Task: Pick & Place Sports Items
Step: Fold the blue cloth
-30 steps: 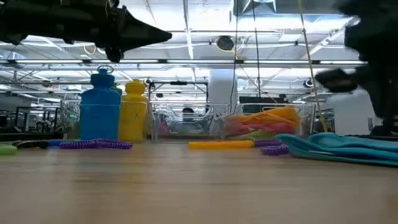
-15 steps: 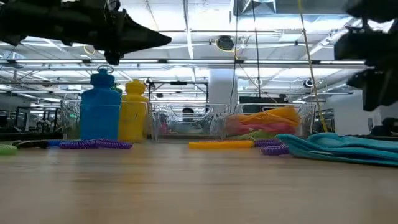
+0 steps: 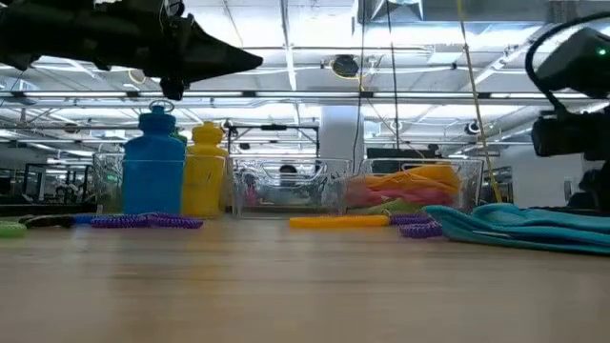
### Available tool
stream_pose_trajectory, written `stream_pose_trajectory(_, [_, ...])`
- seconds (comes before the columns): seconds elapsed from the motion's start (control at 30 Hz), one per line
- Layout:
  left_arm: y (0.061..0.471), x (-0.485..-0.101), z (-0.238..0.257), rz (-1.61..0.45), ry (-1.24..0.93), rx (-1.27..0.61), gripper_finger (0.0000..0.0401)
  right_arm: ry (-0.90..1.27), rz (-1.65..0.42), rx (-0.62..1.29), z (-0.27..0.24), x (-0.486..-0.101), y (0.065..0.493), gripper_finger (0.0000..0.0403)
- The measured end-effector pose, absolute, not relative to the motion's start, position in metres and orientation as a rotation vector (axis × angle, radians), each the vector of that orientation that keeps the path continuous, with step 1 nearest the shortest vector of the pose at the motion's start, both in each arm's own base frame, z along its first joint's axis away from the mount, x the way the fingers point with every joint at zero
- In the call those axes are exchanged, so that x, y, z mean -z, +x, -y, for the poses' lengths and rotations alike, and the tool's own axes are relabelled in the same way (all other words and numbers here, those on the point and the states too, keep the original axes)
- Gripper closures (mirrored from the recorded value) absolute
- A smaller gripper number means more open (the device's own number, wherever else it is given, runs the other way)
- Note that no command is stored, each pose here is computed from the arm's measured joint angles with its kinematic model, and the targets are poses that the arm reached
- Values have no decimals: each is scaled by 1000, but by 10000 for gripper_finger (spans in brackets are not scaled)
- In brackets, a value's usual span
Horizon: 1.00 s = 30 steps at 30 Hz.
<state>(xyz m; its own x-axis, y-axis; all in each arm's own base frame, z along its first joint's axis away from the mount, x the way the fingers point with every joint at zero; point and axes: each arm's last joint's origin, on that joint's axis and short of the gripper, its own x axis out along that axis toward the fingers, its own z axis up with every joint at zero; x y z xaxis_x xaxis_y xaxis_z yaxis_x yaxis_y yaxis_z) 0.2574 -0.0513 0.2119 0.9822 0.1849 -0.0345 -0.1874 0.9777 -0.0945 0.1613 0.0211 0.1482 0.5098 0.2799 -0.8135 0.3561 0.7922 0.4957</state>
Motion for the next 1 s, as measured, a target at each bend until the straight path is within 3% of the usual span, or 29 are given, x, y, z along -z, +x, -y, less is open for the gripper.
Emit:
stream_pose_trajectory(0.3, [257, -212, 51, -28, -97, -188, 384, 809, -1018, 35, -22, -115, 147, 145])
stream_pose_trajectory(0.6, [257, -211, 51, -30, -96, -188, 384, 816, -1100, 33, -22, -104, 137, 275])
stream_pose_trajectory(0.8, [257, -211, 51, -31, -95, -188, 384, 786, -1160, -17, -24, -121, 145, 397])
stream_pose_trajectory(1.0, [257, -211, 51, -32, -95, -188, 384, 609, -1233, 98, -21, -164, 156, 402])
